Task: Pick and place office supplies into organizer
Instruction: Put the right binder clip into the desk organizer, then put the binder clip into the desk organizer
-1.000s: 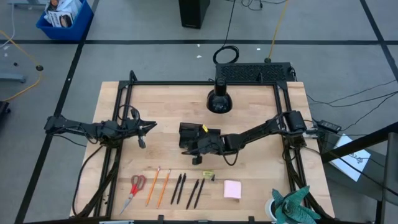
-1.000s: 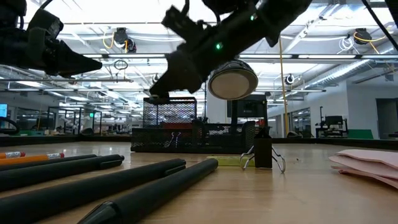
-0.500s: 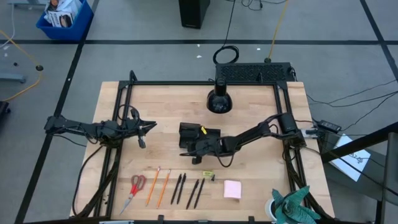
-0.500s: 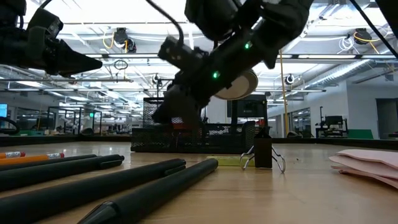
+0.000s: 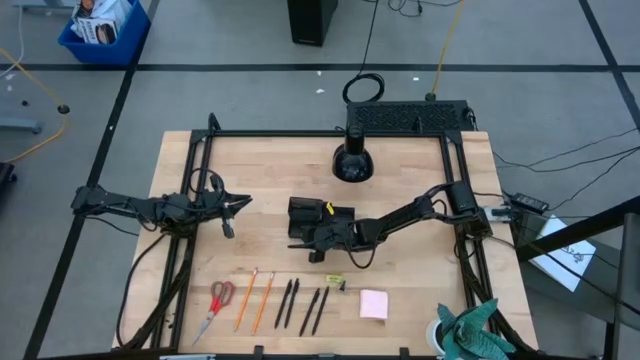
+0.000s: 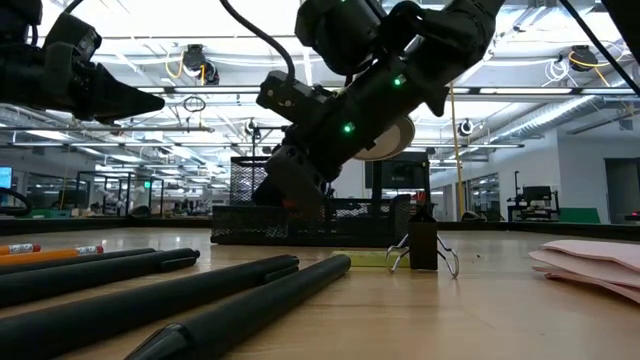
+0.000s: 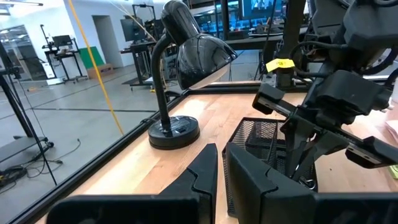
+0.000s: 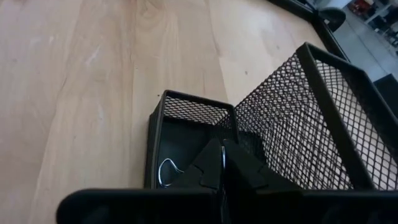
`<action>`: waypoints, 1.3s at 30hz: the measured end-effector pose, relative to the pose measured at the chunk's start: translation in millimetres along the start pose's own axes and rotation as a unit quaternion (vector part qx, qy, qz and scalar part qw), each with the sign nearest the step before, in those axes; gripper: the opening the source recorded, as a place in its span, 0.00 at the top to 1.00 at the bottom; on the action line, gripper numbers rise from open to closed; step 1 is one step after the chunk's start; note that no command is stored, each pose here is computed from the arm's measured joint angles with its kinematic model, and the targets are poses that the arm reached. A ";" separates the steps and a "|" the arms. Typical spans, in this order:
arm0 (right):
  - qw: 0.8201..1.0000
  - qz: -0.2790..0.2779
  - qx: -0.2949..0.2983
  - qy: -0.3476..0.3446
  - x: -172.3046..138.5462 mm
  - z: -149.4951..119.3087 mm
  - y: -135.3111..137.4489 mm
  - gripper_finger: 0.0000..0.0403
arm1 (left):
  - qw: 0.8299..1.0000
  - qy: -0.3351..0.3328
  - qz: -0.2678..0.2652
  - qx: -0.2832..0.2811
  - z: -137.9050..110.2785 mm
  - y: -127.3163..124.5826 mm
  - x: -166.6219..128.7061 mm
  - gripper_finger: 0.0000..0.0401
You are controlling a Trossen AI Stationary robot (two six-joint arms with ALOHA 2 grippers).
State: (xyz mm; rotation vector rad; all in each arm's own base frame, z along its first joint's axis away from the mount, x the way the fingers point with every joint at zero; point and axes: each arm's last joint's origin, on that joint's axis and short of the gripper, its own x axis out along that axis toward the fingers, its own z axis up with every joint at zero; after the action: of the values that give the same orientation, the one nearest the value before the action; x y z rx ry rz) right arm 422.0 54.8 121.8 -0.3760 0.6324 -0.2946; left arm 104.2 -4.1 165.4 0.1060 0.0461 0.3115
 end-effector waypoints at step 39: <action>0.990 0.100 -0.089 0.041 -122.1 25.4 38.7 0.70 | 1.000 0.001 0.000 -0.011 -0.2 0.0 0.0 0.90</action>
State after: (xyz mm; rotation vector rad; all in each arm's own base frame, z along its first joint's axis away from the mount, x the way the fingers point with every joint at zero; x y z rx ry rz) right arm 349.7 141.8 187.1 -0.4695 0.7732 -0.0611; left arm 104.2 -4.2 165.1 0.0840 0.0450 0.3114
